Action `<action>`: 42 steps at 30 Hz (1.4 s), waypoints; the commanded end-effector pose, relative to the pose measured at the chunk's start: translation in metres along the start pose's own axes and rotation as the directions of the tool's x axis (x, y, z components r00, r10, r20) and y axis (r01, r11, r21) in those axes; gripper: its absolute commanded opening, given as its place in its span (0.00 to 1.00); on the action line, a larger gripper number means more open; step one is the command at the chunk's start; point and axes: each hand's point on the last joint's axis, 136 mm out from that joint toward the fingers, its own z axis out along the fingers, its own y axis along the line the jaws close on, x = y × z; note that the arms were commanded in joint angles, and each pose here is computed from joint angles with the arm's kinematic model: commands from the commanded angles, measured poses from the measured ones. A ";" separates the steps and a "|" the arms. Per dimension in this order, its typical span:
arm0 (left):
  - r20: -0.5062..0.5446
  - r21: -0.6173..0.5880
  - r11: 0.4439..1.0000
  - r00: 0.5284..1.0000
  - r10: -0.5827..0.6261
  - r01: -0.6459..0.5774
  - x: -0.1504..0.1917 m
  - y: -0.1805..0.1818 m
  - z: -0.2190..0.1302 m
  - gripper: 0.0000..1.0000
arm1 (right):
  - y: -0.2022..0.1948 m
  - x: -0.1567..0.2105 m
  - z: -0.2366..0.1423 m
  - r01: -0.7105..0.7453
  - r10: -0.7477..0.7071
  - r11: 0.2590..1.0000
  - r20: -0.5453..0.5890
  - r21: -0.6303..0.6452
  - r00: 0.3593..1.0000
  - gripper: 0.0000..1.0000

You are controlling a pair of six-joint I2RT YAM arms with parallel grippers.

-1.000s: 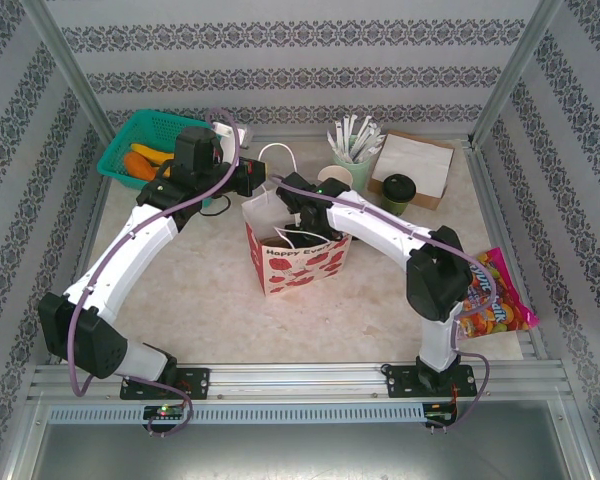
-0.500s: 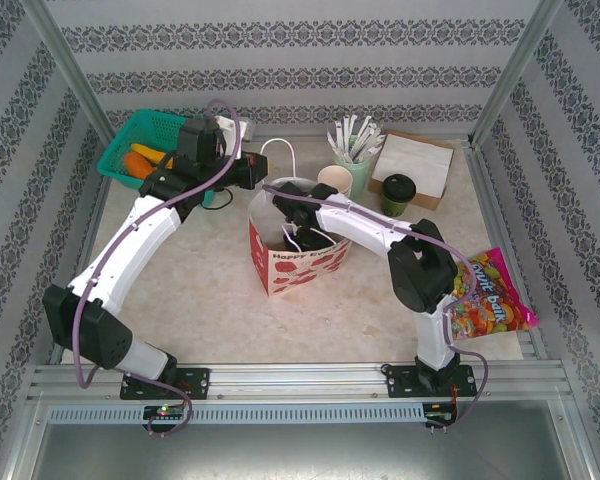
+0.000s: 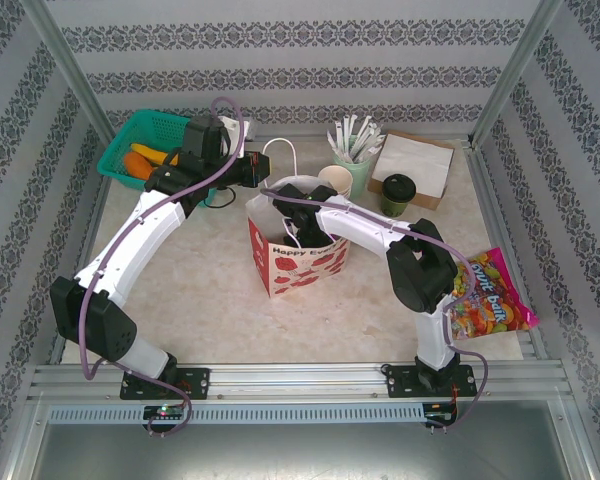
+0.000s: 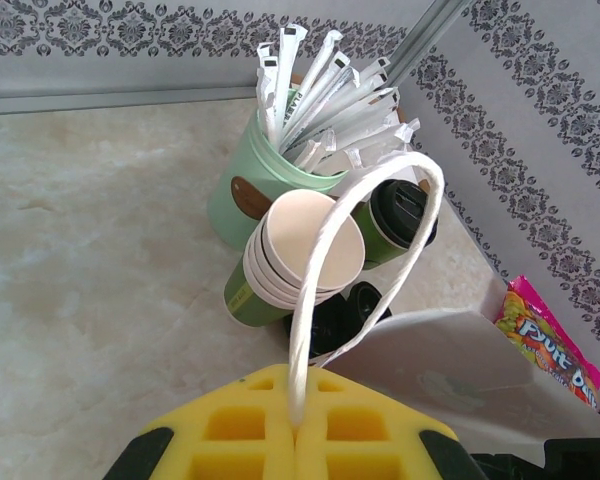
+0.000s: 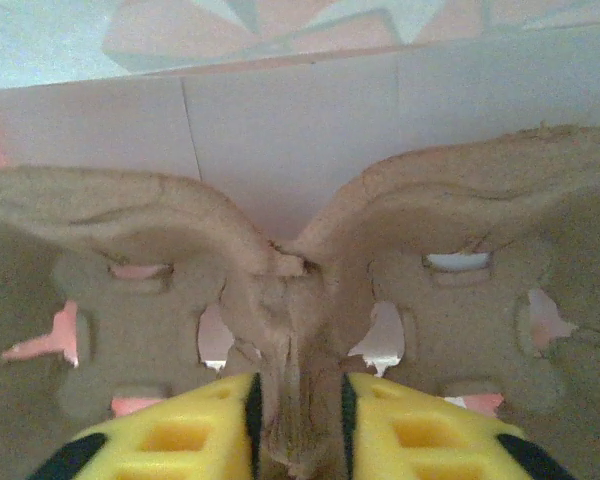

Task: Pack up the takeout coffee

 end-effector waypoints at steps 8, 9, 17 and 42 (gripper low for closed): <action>-0.022 -0.004 1.000 1.000 -0.011 0.011 -0.002 0.003 -0.002 0.00 | 0.018 0.001 -0.047 0.065 -0.057 0.995 0.094 -0.079 0.994 0.71; -0.025 -0.002 1.000 1.000 -0.008 0.007 -0.002 0.002 -0.002 0.00 | 0.018 0.002 -0.049 0.069 -0.061 0.994 0.098 -0.081 0.993 0.76; -0.035 0.001 1.000 0.999 0.005 -0.005 0.000 0.002 -0.002 0.00 | 0.013 0.005 -0.058 0.074 -0.068 0.996 0.119 -0.053 0.991 0.80; -0.058 0.016 1.000 0.998 0.023 -0.022 0.004 0.000 -0.002 0.00 | 0.000 0.023 0.004 0.051 -0.051 0.999 -0.100 0.002 0.994 0.00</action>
